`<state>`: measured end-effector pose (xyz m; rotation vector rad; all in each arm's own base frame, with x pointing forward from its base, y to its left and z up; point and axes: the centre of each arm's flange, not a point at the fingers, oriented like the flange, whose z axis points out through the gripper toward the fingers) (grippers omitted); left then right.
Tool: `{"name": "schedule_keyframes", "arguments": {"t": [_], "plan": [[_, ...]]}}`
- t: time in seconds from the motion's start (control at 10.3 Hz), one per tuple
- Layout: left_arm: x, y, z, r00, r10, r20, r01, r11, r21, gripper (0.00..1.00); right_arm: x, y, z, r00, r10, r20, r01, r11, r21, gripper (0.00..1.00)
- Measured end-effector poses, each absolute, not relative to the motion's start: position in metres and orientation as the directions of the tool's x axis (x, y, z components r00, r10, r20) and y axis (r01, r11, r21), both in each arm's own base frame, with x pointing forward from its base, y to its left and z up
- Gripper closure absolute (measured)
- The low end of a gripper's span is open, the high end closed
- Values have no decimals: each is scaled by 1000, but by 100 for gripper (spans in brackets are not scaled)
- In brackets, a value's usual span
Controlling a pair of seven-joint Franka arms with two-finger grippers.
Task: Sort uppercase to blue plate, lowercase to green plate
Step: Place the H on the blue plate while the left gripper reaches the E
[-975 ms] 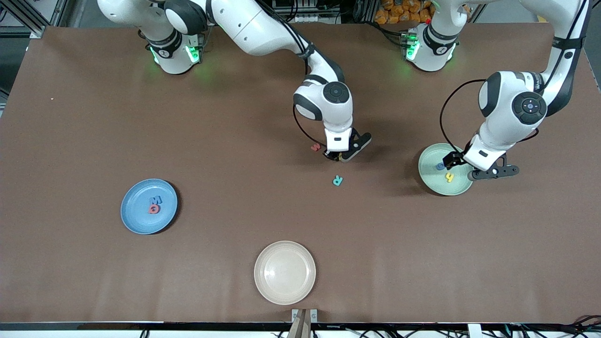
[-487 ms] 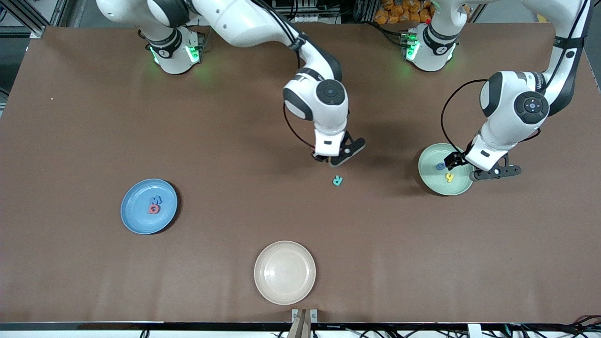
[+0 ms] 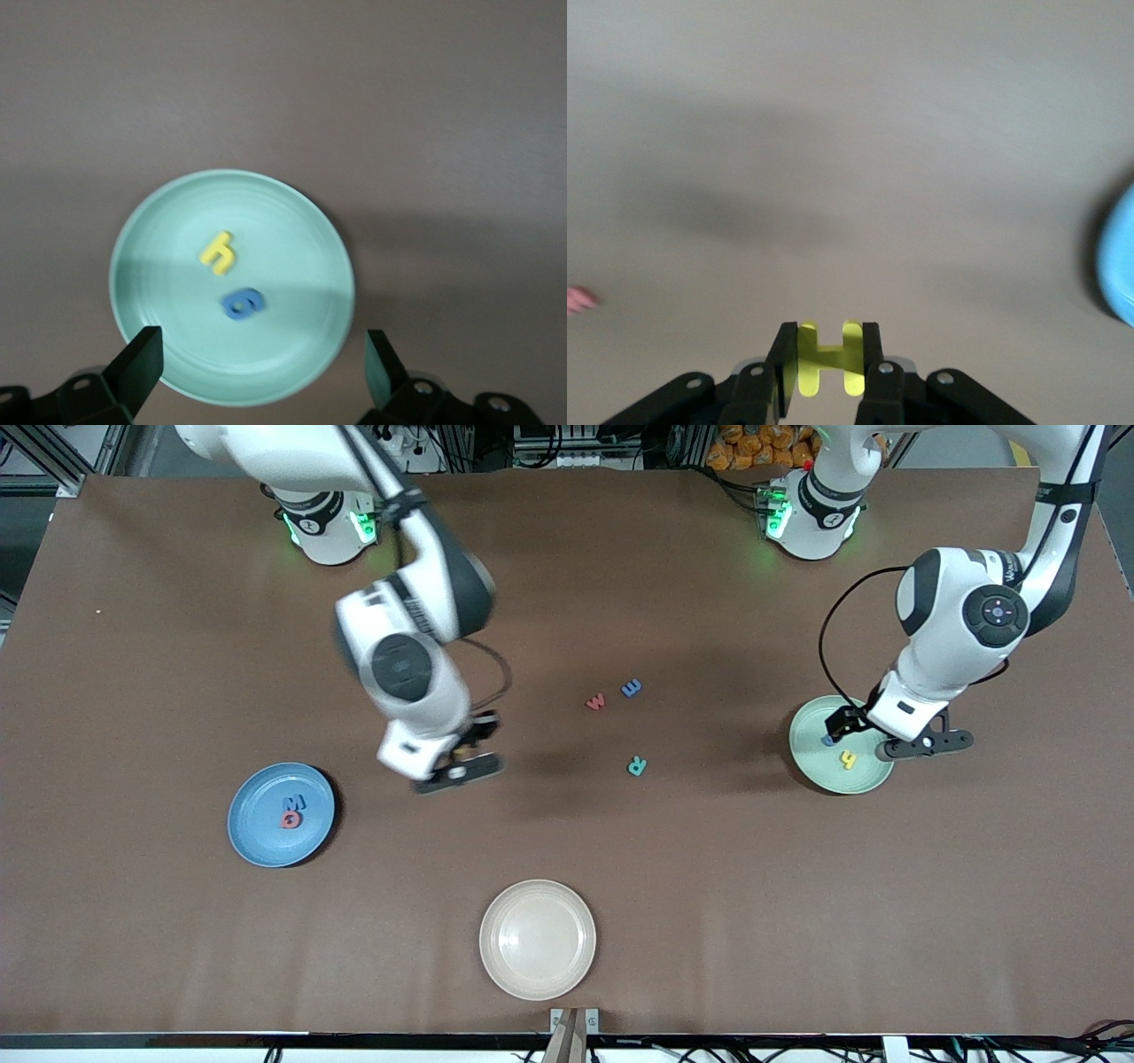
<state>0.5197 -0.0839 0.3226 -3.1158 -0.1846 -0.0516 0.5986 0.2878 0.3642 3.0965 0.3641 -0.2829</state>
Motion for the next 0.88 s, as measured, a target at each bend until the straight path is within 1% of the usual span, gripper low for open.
{"name": "schedule_keyframes", "arguments": {"t": [0.19,0.29,0.49,0.68,0.88], "plan": [[506,-132,326,996,92,19,92,-996,9,0,625,169,357,958,145,-248,143,-989,-25,67],[496,-158,325,998,65,6,65,-997,31,0,631,116,345,956,109,-274,104,-994,-34,67],[472,-211,322,999,-31,-8,-30,-999,44,0,631,26,317,952,36,-304,22,-999,-50,67],[448,-256,320,986,-165,7,-165,-985,55,1,631,-27,284,960,-13,-278,-28,-998,-52,67],[430,-288,314,953,-302,34,-303,-950,72,0,633,-40,253,971,-35,-235,-46,-998,-41,67]]}}
